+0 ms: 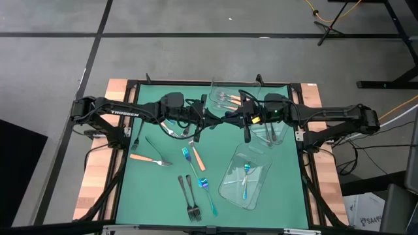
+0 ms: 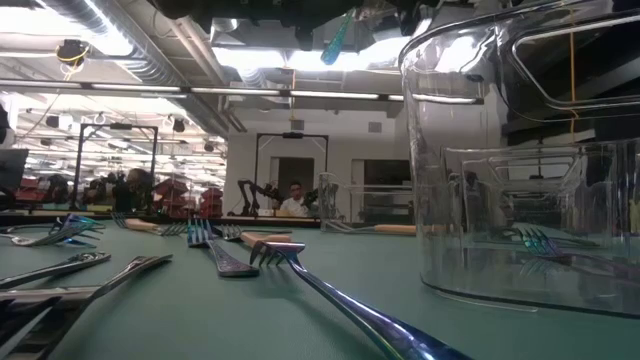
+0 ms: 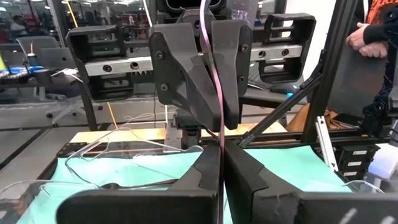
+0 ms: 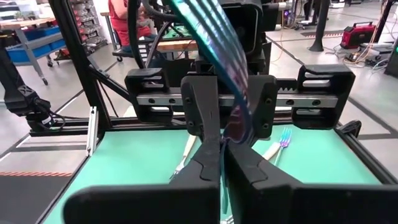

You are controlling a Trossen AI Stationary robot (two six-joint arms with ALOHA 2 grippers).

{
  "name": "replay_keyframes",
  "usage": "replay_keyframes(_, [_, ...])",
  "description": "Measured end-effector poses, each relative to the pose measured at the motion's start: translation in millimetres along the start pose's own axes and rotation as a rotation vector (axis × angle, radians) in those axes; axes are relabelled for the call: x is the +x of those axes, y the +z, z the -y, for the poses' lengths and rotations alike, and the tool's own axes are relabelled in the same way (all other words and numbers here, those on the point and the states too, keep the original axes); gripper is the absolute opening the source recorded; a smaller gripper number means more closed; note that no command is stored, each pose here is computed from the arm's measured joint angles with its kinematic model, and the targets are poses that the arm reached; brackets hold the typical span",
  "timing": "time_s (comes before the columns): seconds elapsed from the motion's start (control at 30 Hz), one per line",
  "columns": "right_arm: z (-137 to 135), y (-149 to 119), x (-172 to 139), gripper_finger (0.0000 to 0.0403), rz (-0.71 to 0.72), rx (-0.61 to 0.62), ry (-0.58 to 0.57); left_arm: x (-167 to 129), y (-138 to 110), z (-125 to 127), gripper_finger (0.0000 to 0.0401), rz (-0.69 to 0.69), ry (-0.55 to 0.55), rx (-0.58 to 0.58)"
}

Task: Sort silverware by color (type)
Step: Put the blue fork into the bottom transparent bin

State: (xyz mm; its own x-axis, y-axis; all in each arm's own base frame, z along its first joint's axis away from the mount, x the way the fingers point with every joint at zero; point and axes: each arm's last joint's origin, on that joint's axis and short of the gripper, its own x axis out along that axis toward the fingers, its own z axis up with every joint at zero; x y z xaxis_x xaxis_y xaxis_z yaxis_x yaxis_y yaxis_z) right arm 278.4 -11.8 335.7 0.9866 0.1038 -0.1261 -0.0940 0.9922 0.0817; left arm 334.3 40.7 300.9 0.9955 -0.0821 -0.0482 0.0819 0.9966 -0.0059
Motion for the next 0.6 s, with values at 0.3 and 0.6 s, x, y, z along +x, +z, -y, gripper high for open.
replay_keyframes(0.3, [0.1,-2.8,0.0,0.0001,-0.028,0.028,0.002,-0.1,-3.4,-0.1,0.0041,-0.035,0.003,-0.013])
replay_keyframes(0.6, [-0.9,-3.4,-4.1,0.0000,-0.054,0.049,0.003,-0.3,-7.1,-0.3,0.0104,-0.072,0.005,-0.021])
